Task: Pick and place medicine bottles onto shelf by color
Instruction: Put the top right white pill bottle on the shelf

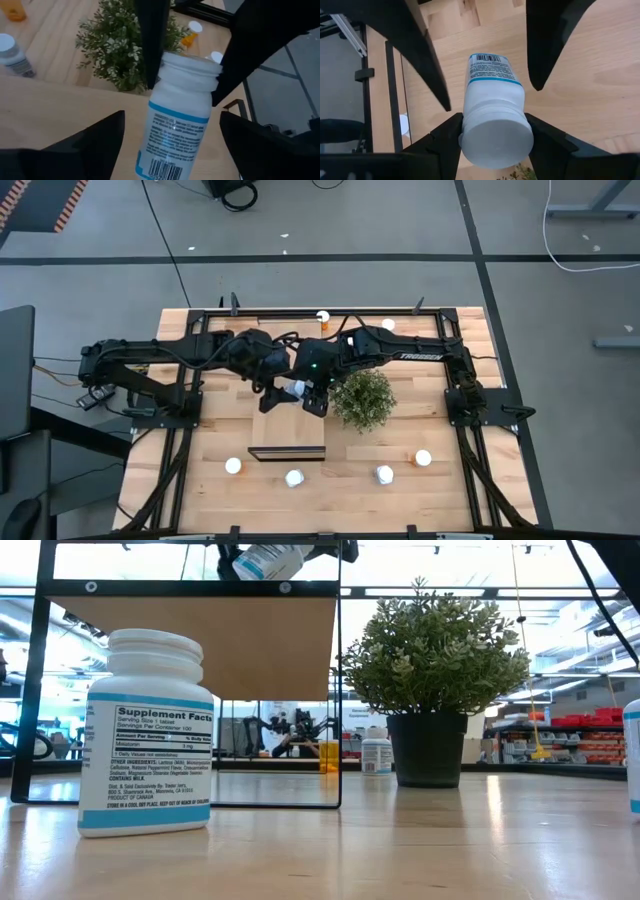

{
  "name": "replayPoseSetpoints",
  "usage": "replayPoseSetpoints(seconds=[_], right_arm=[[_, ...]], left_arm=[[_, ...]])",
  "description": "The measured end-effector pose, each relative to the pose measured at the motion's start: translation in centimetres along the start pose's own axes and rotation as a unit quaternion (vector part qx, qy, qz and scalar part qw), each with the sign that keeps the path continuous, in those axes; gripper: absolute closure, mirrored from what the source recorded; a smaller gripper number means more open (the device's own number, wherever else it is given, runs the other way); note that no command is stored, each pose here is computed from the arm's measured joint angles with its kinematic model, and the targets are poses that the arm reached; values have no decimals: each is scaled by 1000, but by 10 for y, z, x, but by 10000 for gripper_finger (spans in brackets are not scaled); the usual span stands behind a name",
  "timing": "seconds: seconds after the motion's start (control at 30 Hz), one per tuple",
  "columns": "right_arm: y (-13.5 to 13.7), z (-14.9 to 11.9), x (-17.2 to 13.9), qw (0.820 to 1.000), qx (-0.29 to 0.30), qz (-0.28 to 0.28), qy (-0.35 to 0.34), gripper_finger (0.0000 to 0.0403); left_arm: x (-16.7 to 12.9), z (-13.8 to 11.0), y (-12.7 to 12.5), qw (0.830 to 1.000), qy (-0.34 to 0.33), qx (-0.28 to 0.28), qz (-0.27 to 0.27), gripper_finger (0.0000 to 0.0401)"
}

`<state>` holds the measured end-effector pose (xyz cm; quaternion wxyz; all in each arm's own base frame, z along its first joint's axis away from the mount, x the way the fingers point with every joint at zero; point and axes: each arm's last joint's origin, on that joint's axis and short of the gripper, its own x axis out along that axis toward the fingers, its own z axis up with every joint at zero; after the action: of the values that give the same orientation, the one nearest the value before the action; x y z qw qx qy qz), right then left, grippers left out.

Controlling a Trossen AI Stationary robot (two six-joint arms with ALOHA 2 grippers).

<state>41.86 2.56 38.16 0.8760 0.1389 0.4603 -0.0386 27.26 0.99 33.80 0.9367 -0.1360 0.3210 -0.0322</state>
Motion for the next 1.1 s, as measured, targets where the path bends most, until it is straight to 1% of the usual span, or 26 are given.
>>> replayPoseSetpoints(seconds=[0.13, 0.33, 0.43, 0.57, 0.67, 0.77, 0.87, 1.0, 1.07, 1.1], right_arm=[[0, 0, 0, 1000, 1, 0, 0, 202], [0, 0, 0, 1000, 3, 1, 1, 202], [0, 0, 0, 1000, 5, 2, 1, 202], [0, 0, 0, 1000, 12, 2, 1, 202], [1, 1, -2, 1000, 18, 2, -3, 202], [1, 3, -4, 1000, 19, 5, -11, 202], [2, 4, -5, 999, 26, 16, -16, 199], [3, 4, -19, 999, 35, 21, -36, 181], [4, 8, -29, 997, 39, 21, -69, 170], [4, 9, -39, 995, 40, 19, -89, 164]], left_arm=[[0, 0, 0, 1000, 0, -7, 5, 127], [0, 0, -1, 1000, 1, -1, 1, 226], [1, -1, -4, 1000, 2, 3, -3, 256], [0, -2, -4, 1000, 8, 8, -2, 256], [-3, -4, -4, 1000, 15, 10, 4, 236], [-11, -3, -5, 1000, 3, 13, 10, 224], [-20, -2, -6, 1000, -12, 19, 17, 229], [-37, -4, -7, 999, -27, 21, 35, 242], [-46, -4, -9, 998, -41, 22, 41, 244], [-50, -3, -9, 998, -50, 19, 46, 243]])
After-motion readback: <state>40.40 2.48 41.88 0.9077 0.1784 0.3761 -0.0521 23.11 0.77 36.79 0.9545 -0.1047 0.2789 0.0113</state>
